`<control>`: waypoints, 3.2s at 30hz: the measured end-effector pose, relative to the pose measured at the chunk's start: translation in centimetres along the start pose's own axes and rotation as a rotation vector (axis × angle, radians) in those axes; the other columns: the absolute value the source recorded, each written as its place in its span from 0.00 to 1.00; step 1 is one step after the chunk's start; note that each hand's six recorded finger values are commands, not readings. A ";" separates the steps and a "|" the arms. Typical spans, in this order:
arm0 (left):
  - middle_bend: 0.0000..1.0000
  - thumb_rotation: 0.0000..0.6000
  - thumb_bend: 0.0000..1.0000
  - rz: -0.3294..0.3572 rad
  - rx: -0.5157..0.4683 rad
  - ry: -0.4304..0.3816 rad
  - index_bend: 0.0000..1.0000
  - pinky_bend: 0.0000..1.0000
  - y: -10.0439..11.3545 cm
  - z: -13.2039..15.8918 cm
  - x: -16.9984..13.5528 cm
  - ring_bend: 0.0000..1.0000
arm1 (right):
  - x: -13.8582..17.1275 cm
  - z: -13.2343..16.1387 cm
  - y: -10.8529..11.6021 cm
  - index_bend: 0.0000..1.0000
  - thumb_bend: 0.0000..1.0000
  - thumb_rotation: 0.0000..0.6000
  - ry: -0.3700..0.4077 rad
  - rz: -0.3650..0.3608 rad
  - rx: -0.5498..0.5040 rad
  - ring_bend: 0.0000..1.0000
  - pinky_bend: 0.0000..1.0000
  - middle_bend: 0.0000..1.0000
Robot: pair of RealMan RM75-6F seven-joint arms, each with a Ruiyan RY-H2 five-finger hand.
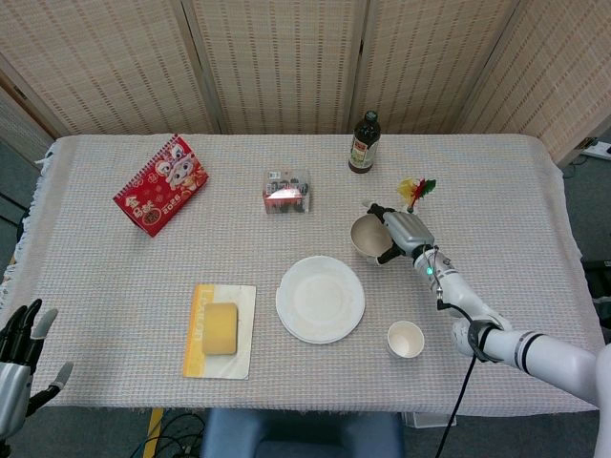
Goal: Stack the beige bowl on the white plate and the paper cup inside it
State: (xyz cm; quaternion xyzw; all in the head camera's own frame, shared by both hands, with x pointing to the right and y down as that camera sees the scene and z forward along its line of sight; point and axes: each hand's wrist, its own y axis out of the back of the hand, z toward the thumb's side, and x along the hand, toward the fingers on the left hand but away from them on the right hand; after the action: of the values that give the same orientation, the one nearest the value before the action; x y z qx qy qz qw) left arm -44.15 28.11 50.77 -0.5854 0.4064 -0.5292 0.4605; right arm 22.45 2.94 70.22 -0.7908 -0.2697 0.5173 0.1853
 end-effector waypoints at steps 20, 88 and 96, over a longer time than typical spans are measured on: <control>0.00 1.00 0.31 0.020 -0.011 -0.001 0.00 0.26 0.7 0.0 -0.3 0.00 | 3.0 7.4 -5.1 0.04 0.25 1.00 0.210 0.110 0.005 0.24 0.44 0.16; 0.00 1.00 0.31 0.034 0.021 0.019 0.00 0.26 0.6 0.1 -0.3 0.00 | 15.2 5.8 1.6 0.00 0.06 1.00 0.226 0.190 0.171 0.00 0.00 0.00; 0.00 1.00 0.31 0.014 0.041 -0.006 0.00 0.26 -0.2 1.0 -0.1 0.00 | 18.2 3.3 0.6 0.00 0.06 1.00 0.153 0.314 0.242 0.00 0.00 0.00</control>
State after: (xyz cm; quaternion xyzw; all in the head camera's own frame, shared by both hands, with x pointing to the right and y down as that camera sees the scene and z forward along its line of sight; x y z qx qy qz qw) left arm -43.20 28.37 50.98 -0.5746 0.3984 -0.5324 0.4772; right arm 25.40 13.79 55.53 -0.8320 -0.0644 0.5069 0.2160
